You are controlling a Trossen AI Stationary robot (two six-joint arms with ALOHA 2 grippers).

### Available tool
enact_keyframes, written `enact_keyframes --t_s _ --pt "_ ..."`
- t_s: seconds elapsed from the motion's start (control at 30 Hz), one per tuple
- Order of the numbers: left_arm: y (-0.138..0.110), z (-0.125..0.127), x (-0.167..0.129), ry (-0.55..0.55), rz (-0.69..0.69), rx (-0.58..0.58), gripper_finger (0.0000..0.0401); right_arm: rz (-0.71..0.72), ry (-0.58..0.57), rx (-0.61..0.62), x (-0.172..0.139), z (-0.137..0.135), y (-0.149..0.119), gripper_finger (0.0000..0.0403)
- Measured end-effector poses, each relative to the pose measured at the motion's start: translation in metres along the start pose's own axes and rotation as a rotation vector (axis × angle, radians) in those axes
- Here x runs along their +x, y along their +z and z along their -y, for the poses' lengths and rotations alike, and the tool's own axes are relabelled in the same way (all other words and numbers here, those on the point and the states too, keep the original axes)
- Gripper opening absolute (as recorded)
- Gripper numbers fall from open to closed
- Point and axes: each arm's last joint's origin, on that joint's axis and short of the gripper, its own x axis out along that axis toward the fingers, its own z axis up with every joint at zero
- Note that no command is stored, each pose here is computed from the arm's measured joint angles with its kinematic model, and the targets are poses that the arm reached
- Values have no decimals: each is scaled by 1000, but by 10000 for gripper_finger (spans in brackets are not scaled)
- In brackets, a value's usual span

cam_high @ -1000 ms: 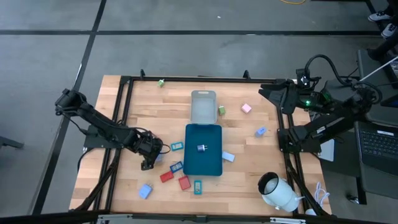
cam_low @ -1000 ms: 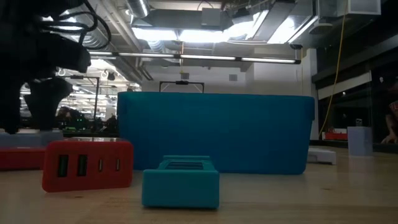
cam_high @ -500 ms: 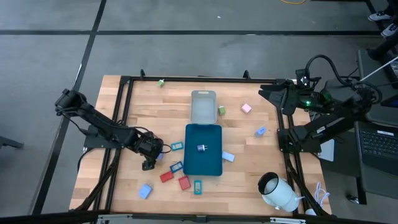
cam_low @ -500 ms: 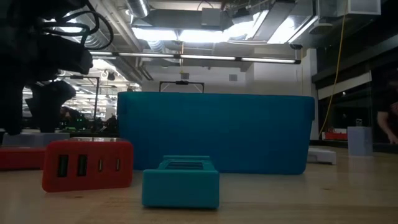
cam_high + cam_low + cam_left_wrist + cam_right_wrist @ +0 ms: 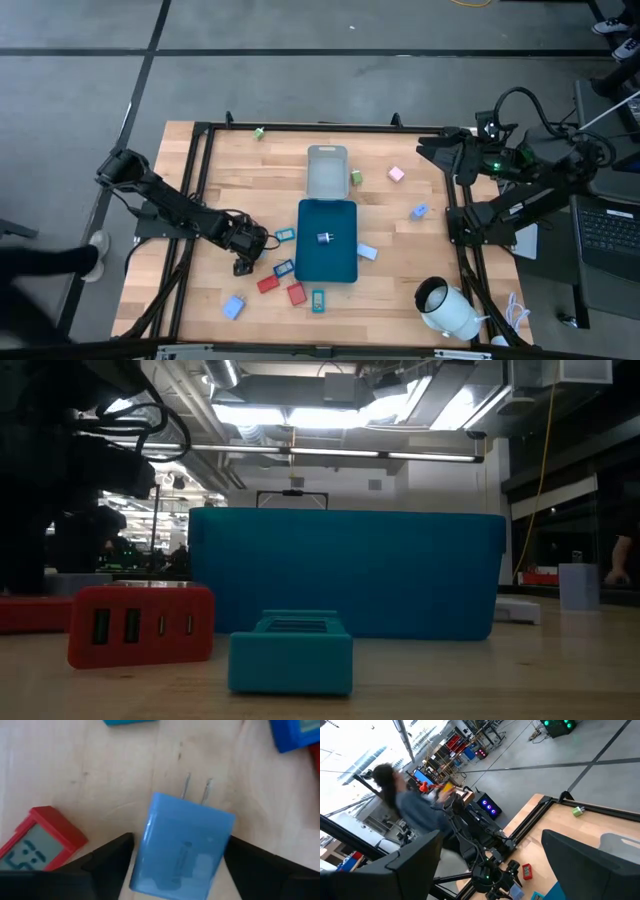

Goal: Pick & Place Office items
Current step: Put the light blue charger adapter into the blue bin

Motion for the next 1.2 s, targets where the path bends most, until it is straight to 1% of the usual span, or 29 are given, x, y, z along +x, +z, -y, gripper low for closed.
enact_keyframes --t_s 0.13,0.17,0.23,0.37,0.47,0.63,0.7,0.77,0.9,0.93,1.07,1.2 --pt "2 0 -4 -8 16 -20 217 2 3 3 0 0 0 348" --pt "4 2 -6 -29 24 -23 212 2 3 3 0 0 0 348" --pt "11 6 -13 -68 63 -30 212 2 3 3 0 0 0 348" --pt "29 9 -24 -110 149 -60 212 8 10 2 0 -1 1 348" --pt "54 14 -43 -163 255 -47 212 21 30 -14 0 -3 3 348" --pt "100 12 -84 -158 456 13 212 38 51 -52 -1 -6 4 348" --pt "116 8 -94 -144 502 46 212 40 50 -71 -1 -6 5 348" --pt "128 3 -92 -156 490 71 212 41 48 -81 -1 -6 4 348" --pt "142 -5 -62 -242 356 60 212 38 49 -96 -1 -6 4 348" --pt "144 -6 -56 -257 341 54 212 36 52 -97 -1 -6 4 348" --pt "156 -8 -47 -295 378 44 213 29 60 -98 -3 -8 2 348" --pt "159 -10 -34 -295 353 55 213 30 58 -96 -4 -9 1 348"
